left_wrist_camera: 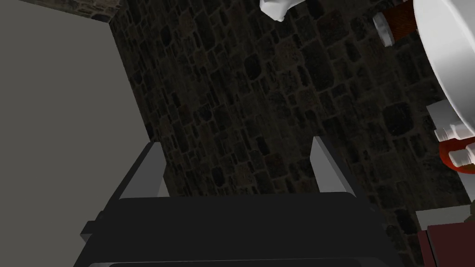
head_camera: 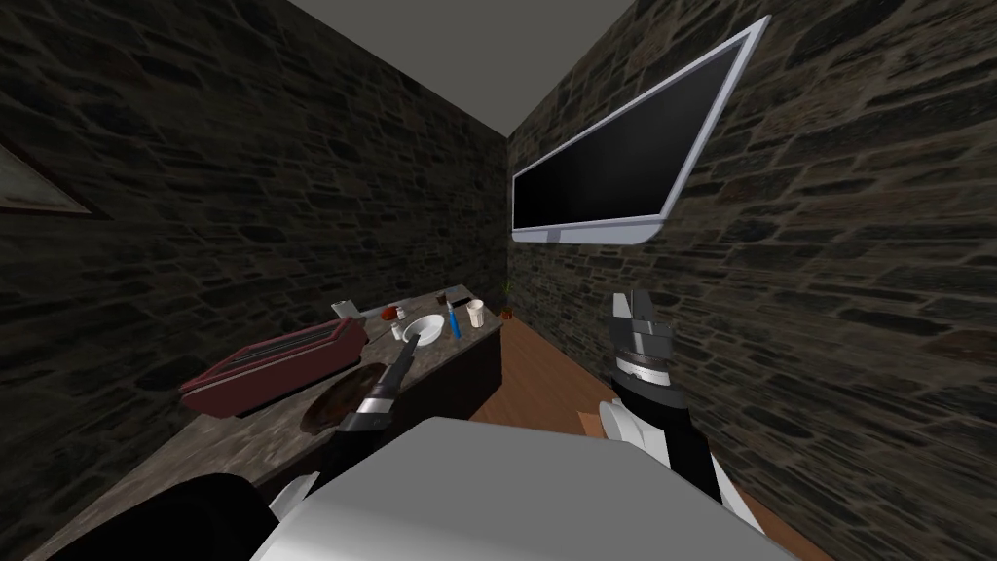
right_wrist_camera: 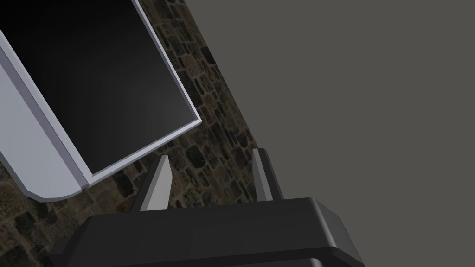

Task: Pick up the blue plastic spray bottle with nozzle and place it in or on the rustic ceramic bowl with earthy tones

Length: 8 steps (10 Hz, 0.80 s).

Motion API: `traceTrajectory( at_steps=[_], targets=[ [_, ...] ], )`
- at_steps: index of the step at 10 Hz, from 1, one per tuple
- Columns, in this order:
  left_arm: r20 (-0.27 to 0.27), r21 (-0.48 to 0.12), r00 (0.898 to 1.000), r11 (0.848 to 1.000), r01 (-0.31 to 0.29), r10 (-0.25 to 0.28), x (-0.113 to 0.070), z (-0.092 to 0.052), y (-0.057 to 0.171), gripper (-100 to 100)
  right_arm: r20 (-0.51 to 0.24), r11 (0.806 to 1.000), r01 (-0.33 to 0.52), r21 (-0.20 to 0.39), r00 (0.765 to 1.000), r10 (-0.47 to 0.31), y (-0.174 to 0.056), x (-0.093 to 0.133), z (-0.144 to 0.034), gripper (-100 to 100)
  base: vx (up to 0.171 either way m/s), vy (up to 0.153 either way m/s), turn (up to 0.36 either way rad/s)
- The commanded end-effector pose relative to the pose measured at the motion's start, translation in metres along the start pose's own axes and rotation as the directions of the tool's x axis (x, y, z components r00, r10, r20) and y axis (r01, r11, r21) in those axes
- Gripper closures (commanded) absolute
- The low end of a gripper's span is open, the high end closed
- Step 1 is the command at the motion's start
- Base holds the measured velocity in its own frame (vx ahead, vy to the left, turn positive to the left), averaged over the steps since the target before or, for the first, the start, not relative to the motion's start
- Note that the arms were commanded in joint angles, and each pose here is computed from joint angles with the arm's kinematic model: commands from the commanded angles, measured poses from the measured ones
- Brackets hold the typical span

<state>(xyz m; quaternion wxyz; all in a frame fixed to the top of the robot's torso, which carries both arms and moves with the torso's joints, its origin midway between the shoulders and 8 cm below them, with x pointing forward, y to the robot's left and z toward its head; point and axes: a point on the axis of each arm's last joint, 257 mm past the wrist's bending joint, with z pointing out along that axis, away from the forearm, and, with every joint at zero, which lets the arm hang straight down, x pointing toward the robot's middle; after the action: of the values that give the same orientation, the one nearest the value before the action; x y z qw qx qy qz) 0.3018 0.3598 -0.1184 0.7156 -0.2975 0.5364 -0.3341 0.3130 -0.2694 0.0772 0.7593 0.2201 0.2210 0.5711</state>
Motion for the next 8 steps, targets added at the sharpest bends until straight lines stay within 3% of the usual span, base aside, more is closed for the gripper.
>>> traceTrajectory(
  at_steps=[1,2,3,5,6,7,8],
  targets=[
    [-0.026,-0.087,0.998,0.994,-0.064,0.062,-0.005,-0.021,0.032,-100,0.0,1.0,0.0,0.0,1.0,0.0,0.0,0.0,0.0,0,0.11,-0.191,-0.068],
    [-0.044,-0.142,0.994,0.984,-0.106,0.101,-0.01,-0.037,0.052,-100,0.0,1.0,0.0,0.0,1.0,0.0,0.0,0.0,0.0,0,0.127,-0.25,-0.071],
    [-0.05,-0.157,0.993,0.982,-0.11,0.103,-0.01,-0.043,0.055,-100,0.0,1.0,0.0,0.0,1.0,0.0,0.0,0.0,0.0,0,0.113,-0.205,-0.004],
    [-0.093,-0.262,0.98,0.945,-0.194,0.175,-0.021,-0.079,0.091,-100,0.0,1.0,0.0,0.0,1.0,0.0,0.0,0.0,0.0,0,0.152,-0.2,-0.057],
    [-0.099,-0.274,0.979,0.941,-0.198,0.177,-0.022,-0.084,0.093,-100,0.0,1.0,0.0,0.0,1.0,0.0,0.0,0.0,0.0,0,0.097,-0.156,-0.004],
    [-0.125,-0.325,0.97,0.915,-0.24,0.21,-0.029,-0.105,0.109,-100,0.0,1.0,0.0,0.0,1.0,0.0,0.0,0.0,0.0,0,0.095,-0.16,-0.043],
    [-0.127,-0.329,0.969,0.913,-0.241,0.21,-0.029,-0.107,0.11,-100,0.0,1.0,0.0,0.0,1.0,0.0,0.0,0.0,0.0,0,0.081,-0.106,-0.006]
  ],
)
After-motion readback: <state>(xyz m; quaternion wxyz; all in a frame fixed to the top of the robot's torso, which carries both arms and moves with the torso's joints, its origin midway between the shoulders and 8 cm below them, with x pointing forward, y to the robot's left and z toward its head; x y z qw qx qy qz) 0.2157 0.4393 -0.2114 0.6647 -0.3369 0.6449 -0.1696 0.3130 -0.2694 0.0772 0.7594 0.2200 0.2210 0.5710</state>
